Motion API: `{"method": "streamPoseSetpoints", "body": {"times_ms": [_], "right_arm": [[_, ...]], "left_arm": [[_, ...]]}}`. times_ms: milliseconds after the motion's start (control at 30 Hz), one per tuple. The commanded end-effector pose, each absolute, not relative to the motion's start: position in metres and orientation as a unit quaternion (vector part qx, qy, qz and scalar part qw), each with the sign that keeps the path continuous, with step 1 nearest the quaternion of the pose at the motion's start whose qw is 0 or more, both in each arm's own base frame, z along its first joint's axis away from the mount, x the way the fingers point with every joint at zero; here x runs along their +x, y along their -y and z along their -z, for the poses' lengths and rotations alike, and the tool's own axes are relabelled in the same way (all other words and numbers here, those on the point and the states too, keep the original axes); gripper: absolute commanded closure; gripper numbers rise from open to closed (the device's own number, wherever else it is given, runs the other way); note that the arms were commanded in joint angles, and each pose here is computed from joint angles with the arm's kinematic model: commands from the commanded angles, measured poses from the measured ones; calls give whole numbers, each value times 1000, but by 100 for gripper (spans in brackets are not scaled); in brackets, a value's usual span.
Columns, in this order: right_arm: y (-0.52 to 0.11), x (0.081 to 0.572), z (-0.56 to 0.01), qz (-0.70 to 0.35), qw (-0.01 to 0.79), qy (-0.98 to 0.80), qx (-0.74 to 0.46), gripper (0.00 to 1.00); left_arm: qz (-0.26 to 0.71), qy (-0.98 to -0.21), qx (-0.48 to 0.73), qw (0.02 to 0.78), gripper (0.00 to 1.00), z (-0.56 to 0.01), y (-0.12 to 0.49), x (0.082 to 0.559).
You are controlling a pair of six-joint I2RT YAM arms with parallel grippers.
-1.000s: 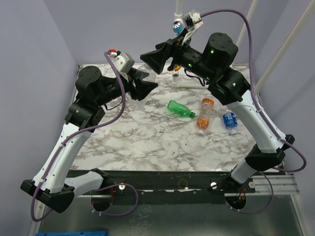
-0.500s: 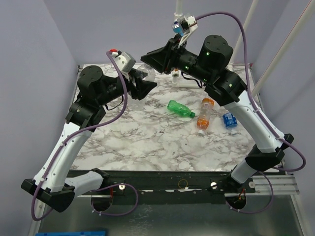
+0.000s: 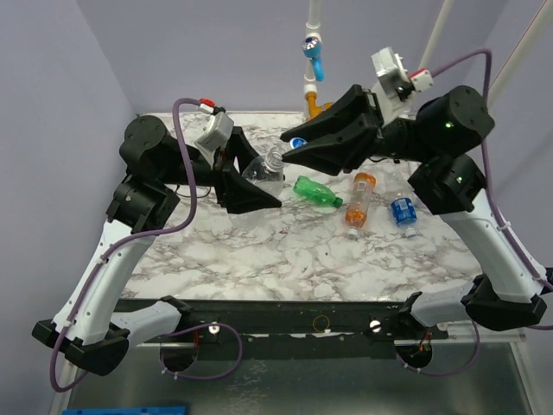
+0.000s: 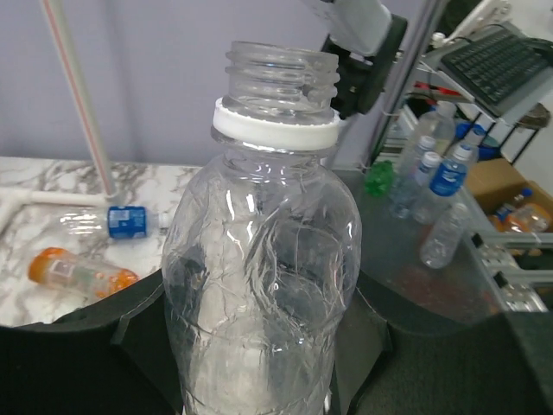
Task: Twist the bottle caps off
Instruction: Unscrew the bottle cap from the plastic bottle, then place the bottle cap at the center of the board.
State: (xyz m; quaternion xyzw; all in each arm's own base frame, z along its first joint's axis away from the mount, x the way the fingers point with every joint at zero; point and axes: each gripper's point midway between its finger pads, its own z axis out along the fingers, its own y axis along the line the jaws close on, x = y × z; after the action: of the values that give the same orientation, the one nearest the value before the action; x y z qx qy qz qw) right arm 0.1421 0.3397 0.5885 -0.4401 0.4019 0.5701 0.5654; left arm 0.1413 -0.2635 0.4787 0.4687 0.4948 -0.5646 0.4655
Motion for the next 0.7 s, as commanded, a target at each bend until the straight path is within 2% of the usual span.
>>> {"method": "streamPoseSetpoints", "body": {"times_ms": [0, 100, 233, 367, 467, 567, 667], "right_arm": [[-317, 92, -606, -581, 555, -301, -513, 99], [-316, 93, -604, -577, 553, -313, -513, 99], [-320, 133, -572, -526, 584, -408, -465, 99], [-320, 205, -486, -421, 596, -567, -383, 99], [-316, 229, -409, -381, 580, -632, -346, 100], [-318, 243, -327, -357, 546, -685, -325, 99], [-319, 255, -262, -335, 530, -716, -307, 99]], "left_arm": [[606, -463, 513, 394, 100, -475, 253, 103], [596, -463, 512, 410, 100, -472, 253, 107], [538, -487, 486, 488, 100, -462, 255, 136], [419, -523, 457, 585, 100, -436, 244, 181], [335, -558, 431, 625, 100, -411, 230, 213], [316, -590, 413, 618, 100, -386, 225, 225], [336, -592, 419, 601, 100, -373, 228, 216]]}}
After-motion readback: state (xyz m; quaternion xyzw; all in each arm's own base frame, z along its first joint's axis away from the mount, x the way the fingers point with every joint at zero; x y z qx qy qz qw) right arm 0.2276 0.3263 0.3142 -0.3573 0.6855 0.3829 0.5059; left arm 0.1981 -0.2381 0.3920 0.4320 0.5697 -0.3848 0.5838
